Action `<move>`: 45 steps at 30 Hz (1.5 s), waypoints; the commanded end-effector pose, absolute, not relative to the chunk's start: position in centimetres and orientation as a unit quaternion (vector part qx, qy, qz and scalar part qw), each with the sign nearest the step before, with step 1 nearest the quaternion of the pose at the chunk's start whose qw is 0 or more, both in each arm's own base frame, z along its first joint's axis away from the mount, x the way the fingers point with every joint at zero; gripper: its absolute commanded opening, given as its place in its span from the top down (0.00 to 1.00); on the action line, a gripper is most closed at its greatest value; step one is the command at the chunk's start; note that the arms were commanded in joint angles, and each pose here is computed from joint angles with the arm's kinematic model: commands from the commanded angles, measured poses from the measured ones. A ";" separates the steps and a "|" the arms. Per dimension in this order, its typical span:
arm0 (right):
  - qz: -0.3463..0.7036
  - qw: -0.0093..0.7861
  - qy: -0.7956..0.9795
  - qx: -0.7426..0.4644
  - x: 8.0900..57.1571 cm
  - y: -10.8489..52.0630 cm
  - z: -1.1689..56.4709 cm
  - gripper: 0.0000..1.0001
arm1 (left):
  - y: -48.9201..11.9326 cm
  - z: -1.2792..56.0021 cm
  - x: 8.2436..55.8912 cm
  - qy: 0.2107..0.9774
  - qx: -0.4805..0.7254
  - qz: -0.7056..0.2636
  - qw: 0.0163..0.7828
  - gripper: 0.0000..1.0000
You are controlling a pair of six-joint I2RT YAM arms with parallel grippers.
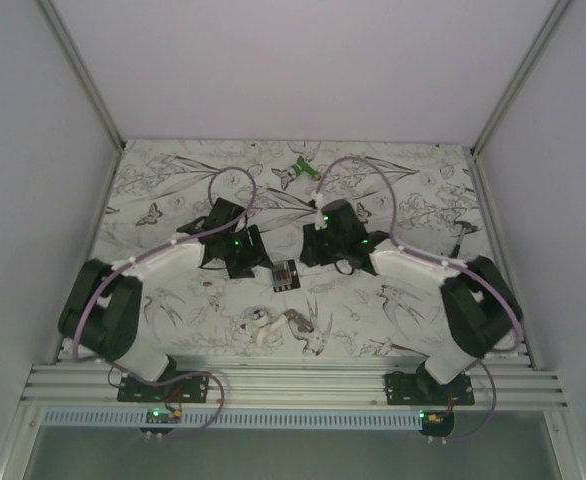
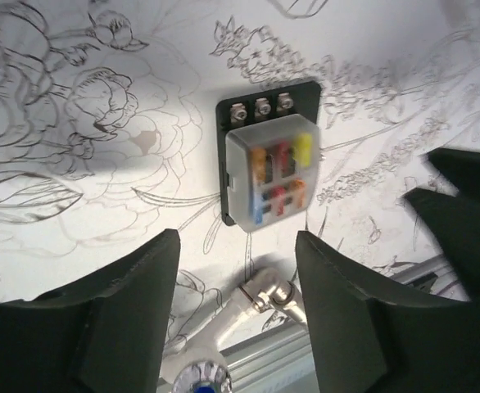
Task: Snap on the fuse box
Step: Close the fuse box cover on the fuse box base, then reset both arms
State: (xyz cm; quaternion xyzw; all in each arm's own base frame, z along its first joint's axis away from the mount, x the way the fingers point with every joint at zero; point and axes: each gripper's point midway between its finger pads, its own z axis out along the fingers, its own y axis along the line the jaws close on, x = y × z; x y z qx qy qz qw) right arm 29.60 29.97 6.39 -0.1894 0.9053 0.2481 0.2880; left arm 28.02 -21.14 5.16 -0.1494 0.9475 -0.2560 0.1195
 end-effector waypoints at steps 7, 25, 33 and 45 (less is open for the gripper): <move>0.006 0.508 0.861 -0.021 36.2 11.4 15.3 0.27 | -10.8 9.5 29.3 0.937 -0.161 -0.099 0.292 0.12; -0.106 0.681 0.722 0.065 35.8 -1.3 12.0 0.01 | 5.7 8.0 32.1 0.842 -0.216 0.208 0.448 0.00; -0.032 0.668 0.744 -0.005 38.0 0.7 9.6 0.00 | 3.4 4.7 34.4 0.865 -0.105 0.143 0.470 0.00; -0.020 0.663 0.749 -0.004 38.1 0.5 9.4 0.00 | 2.0 3.1 35.8 0.866 -0.051 0.073 0.492 0.00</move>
